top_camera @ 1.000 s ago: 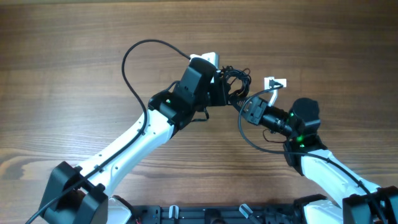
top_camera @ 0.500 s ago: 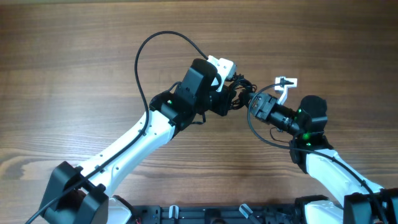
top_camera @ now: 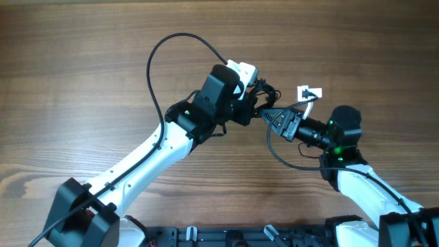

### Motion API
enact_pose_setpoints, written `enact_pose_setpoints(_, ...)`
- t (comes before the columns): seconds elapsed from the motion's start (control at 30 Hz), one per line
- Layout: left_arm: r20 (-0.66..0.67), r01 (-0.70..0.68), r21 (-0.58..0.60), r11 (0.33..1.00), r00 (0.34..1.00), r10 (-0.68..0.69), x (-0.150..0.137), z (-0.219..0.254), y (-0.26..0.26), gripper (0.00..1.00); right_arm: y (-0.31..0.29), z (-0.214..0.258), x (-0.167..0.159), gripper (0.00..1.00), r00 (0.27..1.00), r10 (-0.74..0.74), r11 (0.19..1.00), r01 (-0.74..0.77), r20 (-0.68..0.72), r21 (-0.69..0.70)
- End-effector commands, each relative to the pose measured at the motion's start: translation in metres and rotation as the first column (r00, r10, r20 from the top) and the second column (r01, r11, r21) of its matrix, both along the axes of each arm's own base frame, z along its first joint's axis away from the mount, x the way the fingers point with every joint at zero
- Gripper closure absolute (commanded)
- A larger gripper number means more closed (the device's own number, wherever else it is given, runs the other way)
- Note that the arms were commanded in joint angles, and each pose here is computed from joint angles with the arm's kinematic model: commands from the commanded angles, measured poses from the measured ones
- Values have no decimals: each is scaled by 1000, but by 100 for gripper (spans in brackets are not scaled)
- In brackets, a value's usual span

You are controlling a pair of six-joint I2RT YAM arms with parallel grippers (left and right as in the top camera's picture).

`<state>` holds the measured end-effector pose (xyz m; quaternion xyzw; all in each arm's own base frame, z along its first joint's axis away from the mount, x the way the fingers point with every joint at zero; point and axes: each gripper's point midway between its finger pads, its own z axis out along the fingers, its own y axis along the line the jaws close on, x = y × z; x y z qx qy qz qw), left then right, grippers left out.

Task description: Untangle cables

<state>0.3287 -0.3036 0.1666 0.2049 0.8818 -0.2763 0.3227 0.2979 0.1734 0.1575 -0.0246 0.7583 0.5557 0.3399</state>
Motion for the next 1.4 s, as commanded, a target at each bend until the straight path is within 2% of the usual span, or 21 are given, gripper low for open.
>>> enact_pose_setpoints(0.0, 27, 2, 10, 1000, 1000, -3, 3, 2, -1, 96, -2, 3, 4, 66, 1000, -14, 1000, 15, 24, -11)
enact_pose_setpoints(0.17, 37, 46, 22, 999, 998, -46, -10, 1, -14, 96, 2, 2, 3, 71, 998, -28, 999, 29, -54, 26)
enact_pose_setpoints(0.2, 57, 14, 46, 999, 998, -17, -6, 1, -11, 96, 4, -2, 3, 75, 996, -30, 999, 33, -78, 26)
enact_pose_setpoints(0.3, 83, -29, 75, 997, 996, 23, 0, 0, -5, 96, 1, -15, 6, 95, 986, -83, 997, 83, -142, -2)
enact_pose_setpoints(0.47, 59, -27, 99, 995, 998, 21, -4, -6, -2, 96, -10, -21, 19, 95, 971, -187, 982, 184, -149, -34)
enact_pose_setpoints(0.57, -4, 93, 82, 992, 996, -93, -25, -12, -11, 96, -21, -24, 30, 96, 947, -279, 960, 275, -163, -45)
enact_pose_setpoints(0.63, 1, 91, 86, 992, 996, -92, -24, -12, -10, 96, -21, -24, 29, 95, 948, -274, 962, 270, -163, -44)
enact_pose_setpoints(0.67, 22, -12, 120, 993, 1000, 10, -10, -14, 2, 96, -17, -24, 26, 93, 955, -244, 970, 241, -166, -40)
enact_pose_setpoints(0.7, 45, -162, 143, 976, 987, 157, 5, -14, 19, 96, -8, -20, 17, 84, 975, -166, 986, 164, -145, -29)
enact_pose_setpoints(0.73, 59, -224, 152, 963, 974, 217, 11, -14, 27, 96, -3, -17, 10, 75, 986, -113, 994, 111, -125, -24)
enact_pose_setpoints(0.8, 66, -239, 153, 959, 971, 232, 13, -13, 29, 96, 3, -15, 2, 66, 992, -54, 999, 53, -117, -12)
enact_pose_setpoints(0.87, 65, -239, 154, 959, 971, 232, 13, -13, 29, 96, 5, -14, 0, 63, 990, -40, 999, 41, -136, 4)
enact_pose_setpoints(1.2, 71, -197, 99, 975, 979, 190, -1, -5, 1, 96, 7, -14, -2, 64, 966, -42, 996, 62, -256, 71)
enact_pose_setpoints(1.37, 64, -204, 77, 976, 978, 199, -2, -3, -3, 96, 8, -13, -4, 81, 958, -32, 994, 60, -285, 89)
